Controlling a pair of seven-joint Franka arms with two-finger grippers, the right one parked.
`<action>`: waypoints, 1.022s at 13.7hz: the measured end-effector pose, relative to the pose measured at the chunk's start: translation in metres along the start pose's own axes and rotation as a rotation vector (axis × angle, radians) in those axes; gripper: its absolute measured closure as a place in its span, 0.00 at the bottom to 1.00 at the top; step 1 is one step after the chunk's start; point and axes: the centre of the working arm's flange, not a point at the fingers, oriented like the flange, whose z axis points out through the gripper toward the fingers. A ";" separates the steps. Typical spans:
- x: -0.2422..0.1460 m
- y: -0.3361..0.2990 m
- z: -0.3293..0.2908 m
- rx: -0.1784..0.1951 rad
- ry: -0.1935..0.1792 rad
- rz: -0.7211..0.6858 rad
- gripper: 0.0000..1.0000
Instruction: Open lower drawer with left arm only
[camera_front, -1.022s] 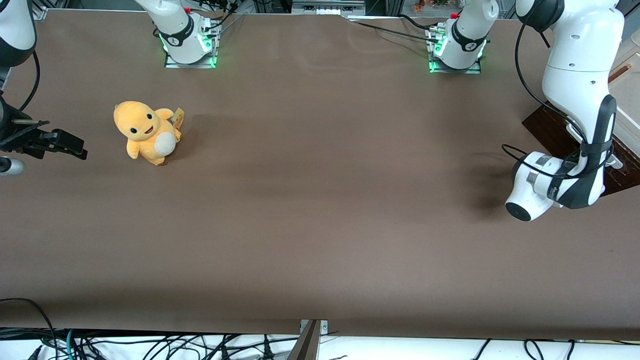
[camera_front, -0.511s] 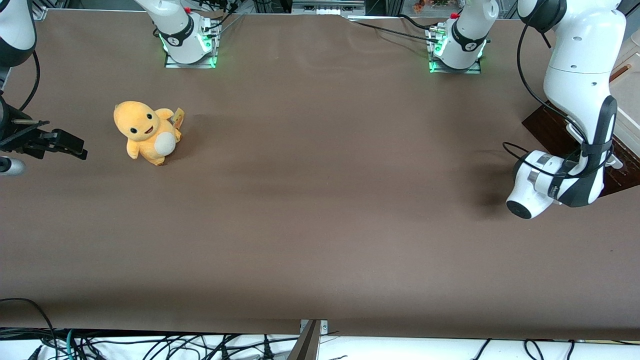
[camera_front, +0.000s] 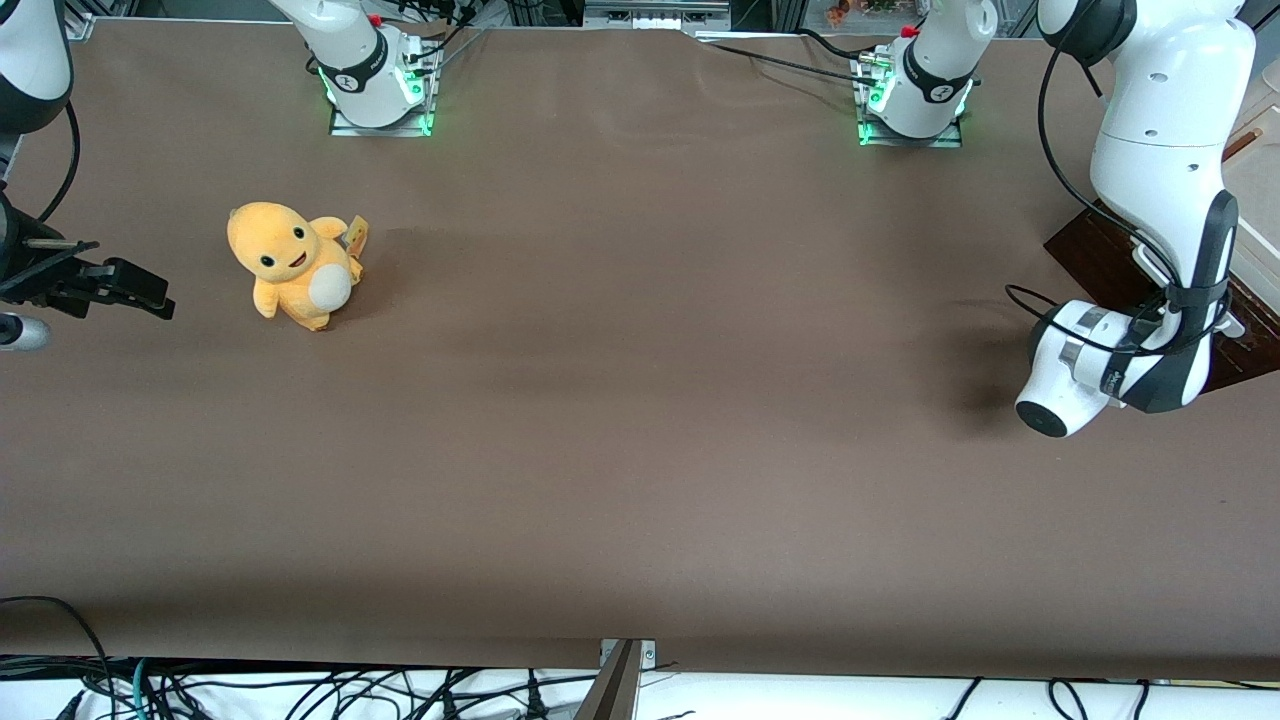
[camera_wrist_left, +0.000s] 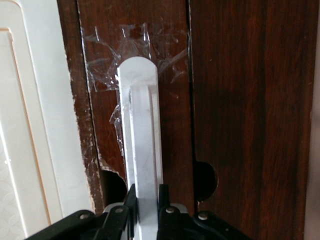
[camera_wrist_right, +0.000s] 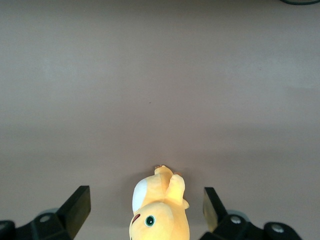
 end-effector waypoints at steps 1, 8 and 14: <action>0.000 0.000 0.000 0.000 0.001 0.000 0.81; -0.008 0.002 -0.021 -0.005 0.032 0.000 0.81; -0.022 0.003 -0.057 -0.019 0.088 -0.003 0.81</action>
